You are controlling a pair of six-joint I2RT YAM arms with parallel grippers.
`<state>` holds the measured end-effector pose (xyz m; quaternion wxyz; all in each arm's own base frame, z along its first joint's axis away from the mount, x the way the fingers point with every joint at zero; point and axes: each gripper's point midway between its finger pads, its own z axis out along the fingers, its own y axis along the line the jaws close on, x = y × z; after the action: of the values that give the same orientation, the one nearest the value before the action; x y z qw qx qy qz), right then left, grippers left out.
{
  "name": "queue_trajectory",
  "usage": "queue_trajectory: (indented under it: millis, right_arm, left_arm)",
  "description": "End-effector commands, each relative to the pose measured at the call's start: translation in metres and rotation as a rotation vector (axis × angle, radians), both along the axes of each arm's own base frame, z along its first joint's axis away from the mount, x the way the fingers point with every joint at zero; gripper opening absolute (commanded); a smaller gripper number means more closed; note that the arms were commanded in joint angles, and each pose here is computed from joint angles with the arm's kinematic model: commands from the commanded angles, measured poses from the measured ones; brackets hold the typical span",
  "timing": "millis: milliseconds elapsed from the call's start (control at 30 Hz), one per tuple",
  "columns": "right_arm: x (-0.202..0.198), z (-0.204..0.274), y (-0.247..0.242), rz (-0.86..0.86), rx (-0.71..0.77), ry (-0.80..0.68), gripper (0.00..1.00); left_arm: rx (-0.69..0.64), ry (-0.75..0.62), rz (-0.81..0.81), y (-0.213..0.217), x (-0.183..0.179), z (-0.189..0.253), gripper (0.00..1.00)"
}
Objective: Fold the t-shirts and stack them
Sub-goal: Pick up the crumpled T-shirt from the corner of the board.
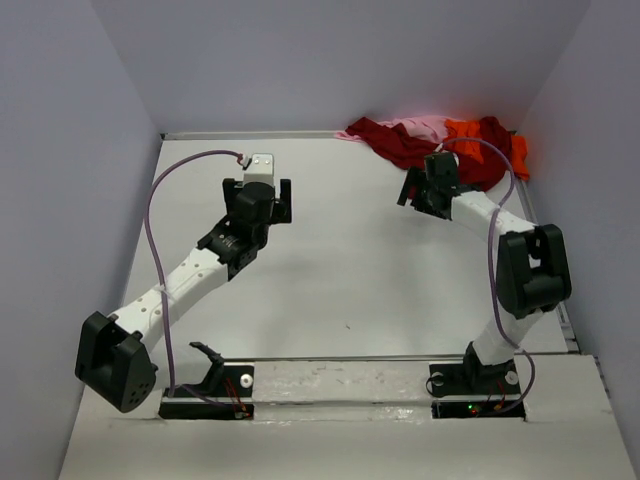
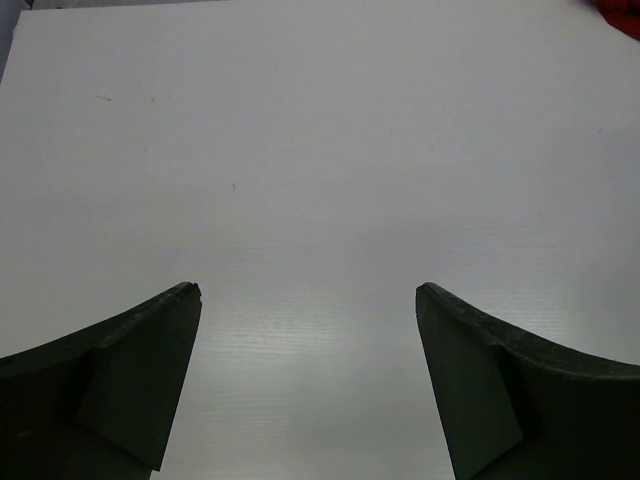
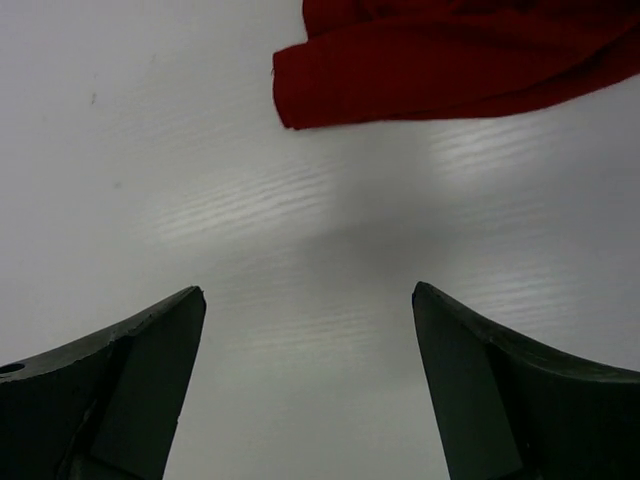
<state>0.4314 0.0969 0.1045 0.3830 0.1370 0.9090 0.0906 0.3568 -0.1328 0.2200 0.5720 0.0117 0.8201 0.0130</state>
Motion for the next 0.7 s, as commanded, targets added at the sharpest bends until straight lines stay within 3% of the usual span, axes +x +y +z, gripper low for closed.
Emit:
queue_trajectory:
  millis: [0,167,367,667]
  right_arm:
    - [0.029,0.0,-0.038,-0.206,-0.188,0.05,0.89]
    - [0.064,-0.003,-0.029,-0.17,-0.201,0.044,0.92]
    - [0.096,-0.014,-0.027,-0.177,-0.234,0.058,0.89]
    - [0.104,-0.065,-0.019,-0.134,-0.245,0.164,0.88]
  left_arm:
    - [-0.034,-0.065,0.014,0.004,-0.001,0.026,0.99]
    - [-0.055,-0.067,-0.01,0.0,-0.003,0.028,0.99]
    - [-0.061,-0.065,-0.021,-0.003,-0.003,0.028,0.99]
    - [-0.064,-0.065,-0.024,-0.003,-0.003,0.029,0.99]
